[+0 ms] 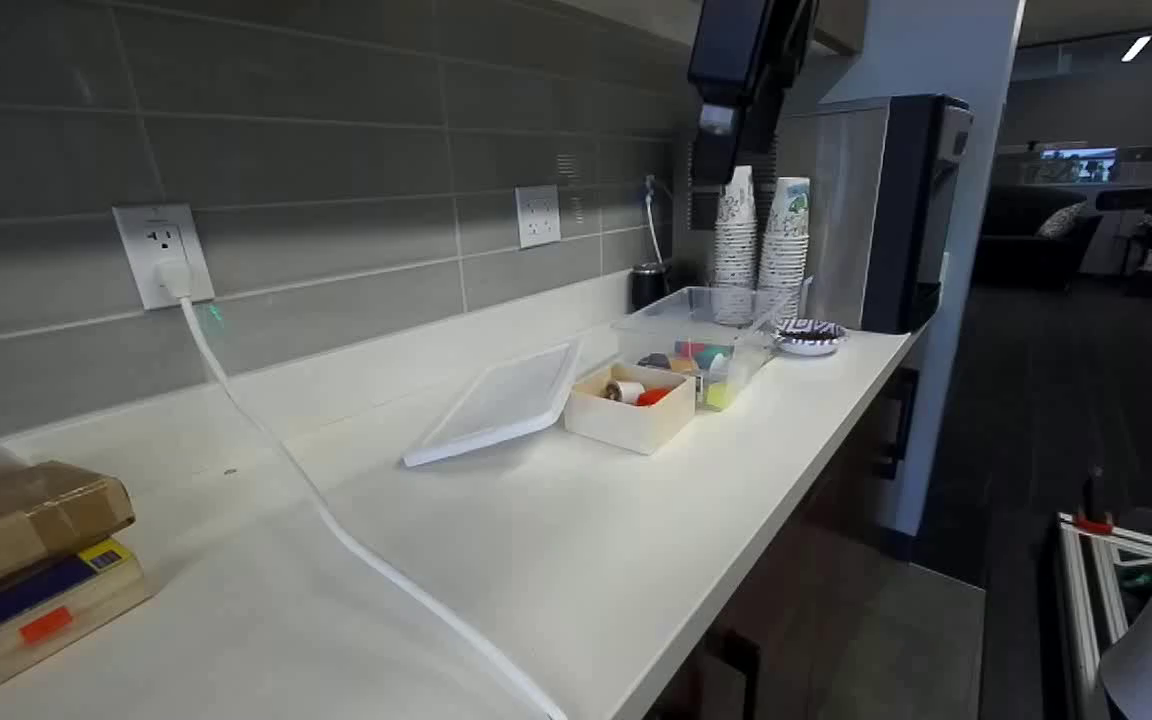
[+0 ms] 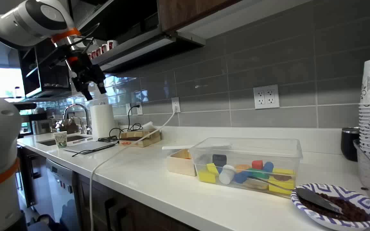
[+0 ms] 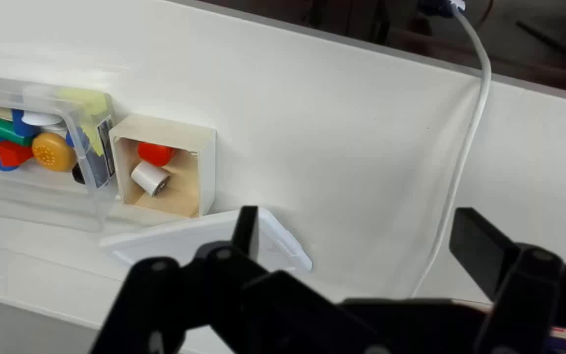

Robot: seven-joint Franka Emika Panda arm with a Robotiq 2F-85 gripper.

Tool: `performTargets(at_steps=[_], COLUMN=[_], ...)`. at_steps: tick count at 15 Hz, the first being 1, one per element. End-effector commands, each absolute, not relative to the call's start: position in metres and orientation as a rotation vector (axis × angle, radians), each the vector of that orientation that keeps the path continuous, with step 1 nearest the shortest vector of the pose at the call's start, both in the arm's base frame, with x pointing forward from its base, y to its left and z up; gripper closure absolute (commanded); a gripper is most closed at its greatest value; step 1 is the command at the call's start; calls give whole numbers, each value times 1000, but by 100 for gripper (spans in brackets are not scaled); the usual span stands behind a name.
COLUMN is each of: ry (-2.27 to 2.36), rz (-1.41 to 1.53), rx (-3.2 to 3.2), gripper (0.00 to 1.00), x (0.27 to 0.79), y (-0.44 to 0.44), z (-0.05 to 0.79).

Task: Use the cake slicer to stir in the bowl

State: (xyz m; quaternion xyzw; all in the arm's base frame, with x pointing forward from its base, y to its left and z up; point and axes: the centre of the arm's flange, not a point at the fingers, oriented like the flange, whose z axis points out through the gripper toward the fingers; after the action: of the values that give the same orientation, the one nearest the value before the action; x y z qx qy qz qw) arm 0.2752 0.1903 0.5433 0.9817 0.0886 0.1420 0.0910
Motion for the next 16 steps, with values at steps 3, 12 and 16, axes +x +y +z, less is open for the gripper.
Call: performTargets(at_steps=[3, 12, 16], ry=[263, 89, -185], rz=[422, 441, 468], rx=[2917, 3015, 3100], gripper=[0, 0, 0], x=[275, 292, 304], y=[190, 154, 92], z=[543, 549, 557])
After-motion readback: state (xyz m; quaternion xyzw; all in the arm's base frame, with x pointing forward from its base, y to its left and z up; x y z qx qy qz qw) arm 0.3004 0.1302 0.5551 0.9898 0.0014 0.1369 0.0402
